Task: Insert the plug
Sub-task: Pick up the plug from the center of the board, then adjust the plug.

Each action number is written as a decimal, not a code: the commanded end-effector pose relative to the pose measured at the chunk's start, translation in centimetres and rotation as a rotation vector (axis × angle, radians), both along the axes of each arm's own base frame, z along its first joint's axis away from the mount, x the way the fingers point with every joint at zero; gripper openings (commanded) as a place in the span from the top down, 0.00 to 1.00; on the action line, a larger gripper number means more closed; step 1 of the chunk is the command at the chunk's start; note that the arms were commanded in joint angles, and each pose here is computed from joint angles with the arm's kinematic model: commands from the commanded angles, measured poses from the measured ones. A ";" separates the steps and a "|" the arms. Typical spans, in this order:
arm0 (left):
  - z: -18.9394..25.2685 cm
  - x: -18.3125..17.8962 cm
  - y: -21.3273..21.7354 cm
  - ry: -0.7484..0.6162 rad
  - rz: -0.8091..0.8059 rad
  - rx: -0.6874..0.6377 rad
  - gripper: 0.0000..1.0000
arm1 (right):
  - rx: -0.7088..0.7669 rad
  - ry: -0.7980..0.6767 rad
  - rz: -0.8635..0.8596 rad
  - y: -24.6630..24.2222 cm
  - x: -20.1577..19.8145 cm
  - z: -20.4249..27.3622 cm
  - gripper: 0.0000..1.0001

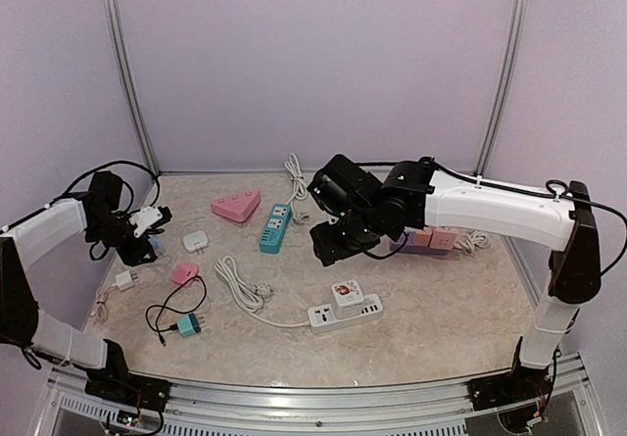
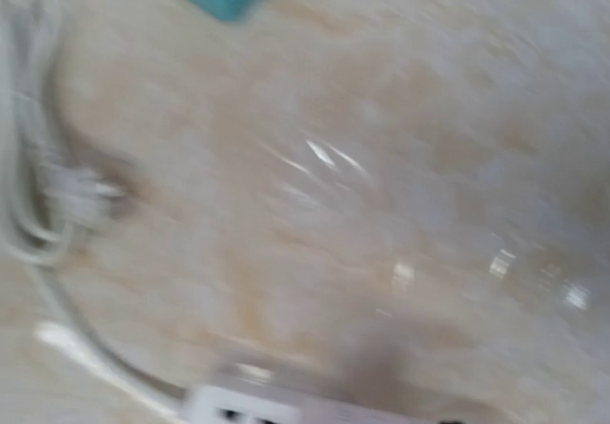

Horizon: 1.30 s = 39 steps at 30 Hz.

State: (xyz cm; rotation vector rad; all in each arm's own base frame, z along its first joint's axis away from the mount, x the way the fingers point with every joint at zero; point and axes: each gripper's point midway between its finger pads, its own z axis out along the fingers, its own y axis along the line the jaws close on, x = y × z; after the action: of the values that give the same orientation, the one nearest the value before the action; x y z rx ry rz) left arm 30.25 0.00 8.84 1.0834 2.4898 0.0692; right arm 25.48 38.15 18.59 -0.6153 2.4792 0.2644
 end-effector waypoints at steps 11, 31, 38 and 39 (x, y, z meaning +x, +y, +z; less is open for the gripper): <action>19.2 -7.7 -16.4 -0.188 -0.592 -0.062 1.00 | 0.690 0.064 0.211 10.5 -1.2 11.3 0.35; 21.5 -9.4 -21.6 -0.293 -0.791 0.064 1.00 | 1.026 0.350 0.424 17.3 -5.1 11.5 0.40; 21.3 -9.8 -21.9 -0.283 -0.810 0.060 1.00 | 1.035 0.370 0.440 18.8 -4.8 11.4 0.52; 21.4 -9.8 -22.0 -0.284 -0.811 0.057 1.00 | 1.032 0.369 0.433 18.8 -4.7 11.2 0.57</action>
State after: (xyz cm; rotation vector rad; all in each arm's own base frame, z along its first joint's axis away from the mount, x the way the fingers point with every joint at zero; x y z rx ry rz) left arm 20.65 -20.93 29.08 1.8811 1.7165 0.0824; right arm 20.77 56.14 29.93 -0.6417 2.0587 1.7812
